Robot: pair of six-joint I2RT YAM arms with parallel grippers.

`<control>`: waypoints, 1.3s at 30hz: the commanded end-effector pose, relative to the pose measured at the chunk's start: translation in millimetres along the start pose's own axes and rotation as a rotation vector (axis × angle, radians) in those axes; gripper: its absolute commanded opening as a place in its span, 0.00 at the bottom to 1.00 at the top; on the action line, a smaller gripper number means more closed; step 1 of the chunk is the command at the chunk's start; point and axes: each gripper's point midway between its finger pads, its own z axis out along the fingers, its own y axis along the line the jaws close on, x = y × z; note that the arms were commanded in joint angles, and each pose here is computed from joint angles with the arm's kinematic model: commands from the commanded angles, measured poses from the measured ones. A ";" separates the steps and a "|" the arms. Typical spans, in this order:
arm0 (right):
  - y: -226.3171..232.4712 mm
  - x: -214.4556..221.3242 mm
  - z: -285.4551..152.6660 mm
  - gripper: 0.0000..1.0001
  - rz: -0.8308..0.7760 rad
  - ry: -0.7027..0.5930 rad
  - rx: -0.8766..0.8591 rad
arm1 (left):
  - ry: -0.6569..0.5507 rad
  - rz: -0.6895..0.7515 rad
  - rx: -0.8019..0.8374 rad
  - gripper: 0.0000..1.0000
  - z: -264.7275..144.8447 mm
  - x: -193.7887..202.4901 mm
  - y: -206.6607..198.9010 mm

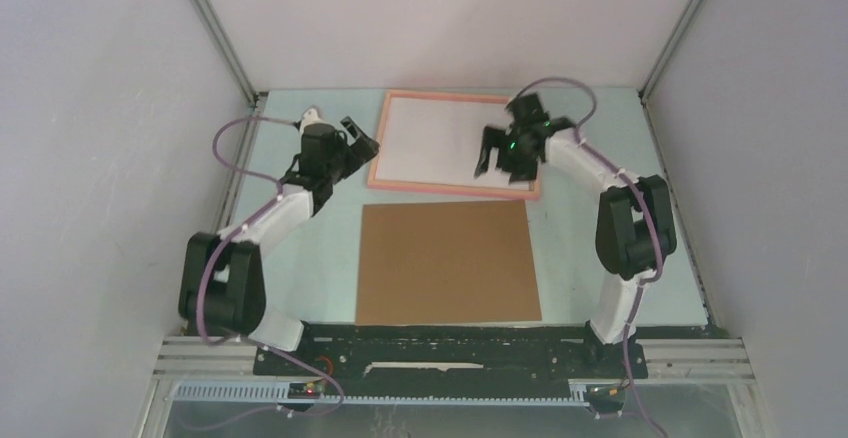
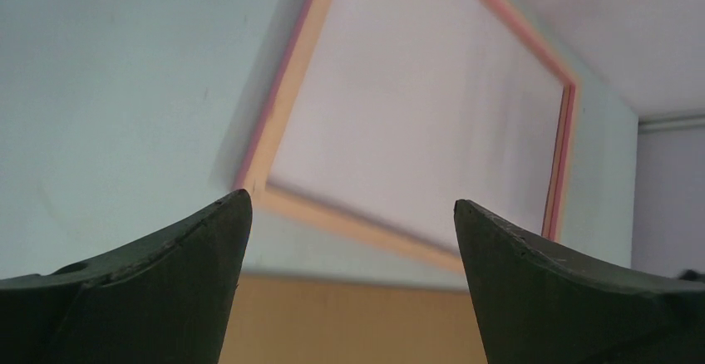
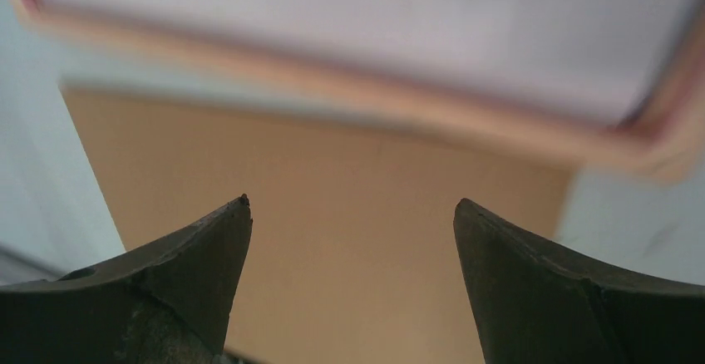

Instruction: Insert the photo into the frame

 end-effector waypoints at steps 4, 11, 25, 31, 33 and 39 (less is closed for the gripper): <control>32.3 130.5 -27.5 0.97 0.040 0.168 -0.185 | 0.214 0.009 -0.223 1.00 -85.9 85.7 43.0; -25.6 165.5 -40.3 0.97 0.085 0.137 -0.035 | 0.203 0.018 -0.332 1.00 -111.1 97.3 86.1; -81.1 119.7 -4.7 0.96 0.323 0.105 -0.096 | 0.313 -0.181 -0.302 1.00 -48.4 105.8 87.8; -78.5 119.4 10.4 0.91 0.349 0.134 -0.145 | 0.349 -0.207 -0.278 0.99 -32.8 114.0 82.9; -73.9 123.7 16.5 0.90 0.345 0.158 -0.159 | 0.383 -0.214 -0.255 0.99 -28.5 119.5 78.3; -60.5 125.1 24.5 0.84 0.342 0.196 -0.223 | 0.429 -0.193 -0.182 0.99 -21.9 121.4 62.9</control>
